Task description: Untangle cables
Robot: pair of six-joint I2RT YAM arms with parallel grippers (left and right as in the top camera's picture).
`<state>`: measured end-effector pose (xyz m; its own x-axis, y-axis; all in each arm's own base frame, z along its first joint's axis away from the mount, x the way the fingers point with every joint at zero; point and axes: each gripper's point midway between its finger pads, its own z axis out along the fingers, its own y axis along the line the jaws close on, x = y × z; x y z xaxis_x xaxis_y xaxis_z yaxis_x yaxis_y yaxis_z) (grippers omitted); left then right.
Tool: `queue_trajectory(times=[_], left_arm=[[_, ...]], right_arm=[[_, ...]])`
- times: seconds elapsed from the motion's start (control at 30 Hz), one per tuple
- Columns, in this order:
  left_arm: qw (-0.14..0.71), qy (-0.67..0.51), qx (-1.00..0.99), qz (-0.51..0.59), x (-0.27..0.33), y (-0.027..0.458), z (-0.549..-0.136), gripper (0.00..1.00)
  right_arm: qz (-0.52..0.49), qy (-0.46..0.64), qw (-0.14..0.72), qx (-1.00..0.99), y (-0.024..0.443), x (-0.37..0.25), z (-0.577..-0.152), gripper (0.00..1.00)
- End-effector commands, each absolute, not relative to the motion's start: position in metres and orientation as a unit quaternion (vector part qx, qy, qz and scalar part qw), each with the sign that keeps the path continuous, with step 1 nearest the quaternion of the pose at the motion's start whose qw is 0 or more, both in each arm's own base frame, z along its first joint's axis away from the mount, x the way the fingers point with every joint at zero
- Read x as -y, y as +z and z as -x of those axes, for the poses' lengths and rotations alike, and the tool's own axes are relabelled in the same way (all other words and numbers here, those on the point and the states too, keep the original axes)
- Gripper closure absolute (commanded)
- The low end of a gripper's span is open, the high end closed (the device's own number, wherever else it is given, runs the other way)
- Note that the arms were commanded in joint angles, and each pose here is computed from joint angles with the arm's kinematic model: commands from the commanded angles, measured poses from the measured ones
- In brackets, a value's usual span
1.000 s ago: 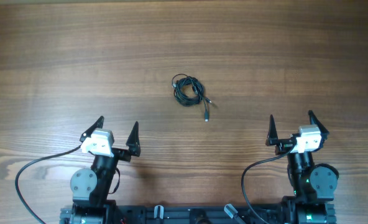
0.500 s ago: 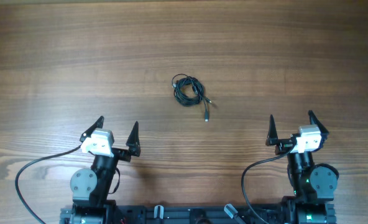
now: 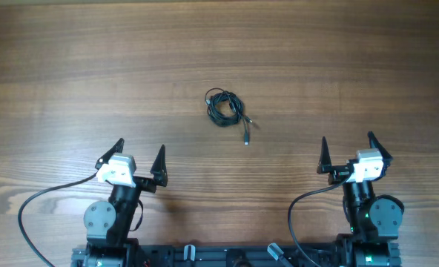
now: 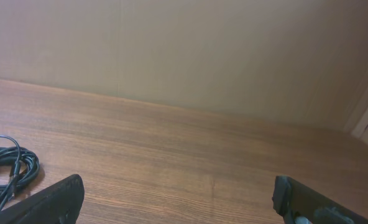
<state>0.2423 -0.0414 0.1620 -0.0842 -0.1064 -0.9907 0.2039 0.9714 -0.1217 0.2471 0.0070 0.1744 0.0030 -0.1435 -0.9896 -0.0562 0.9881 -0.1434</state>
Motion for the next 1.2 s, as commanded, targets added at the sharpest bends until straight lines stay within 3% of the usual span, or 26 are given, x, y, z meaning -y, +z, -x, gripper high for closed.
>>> queue_trajectory(times=[0.0, 0.67, 1.17], left_arm=[[0.676, -0.117, -0.726, -0.046, 0.045, 0.161, -0.242, 0.0], [0.703, -0.12, -0.699, -0.049, 0.046, 0.179, -0.242, 0.0], [0.747, -0.16, -0.642, -0.059, 0.055, 0.239, -0.233, 0.0]], right_arm=[[0.071, -0.04, 0.703, -0.706, 0.173, -0.005, -0.247, 0.0], [0.071, -0.04, 0.703, -0.706, 0.173, -0.005, -0.247, 0.0], [0.071, -0.04, 0.703, -0.706, 0.173, -0.005, -0.247, 0.0]])
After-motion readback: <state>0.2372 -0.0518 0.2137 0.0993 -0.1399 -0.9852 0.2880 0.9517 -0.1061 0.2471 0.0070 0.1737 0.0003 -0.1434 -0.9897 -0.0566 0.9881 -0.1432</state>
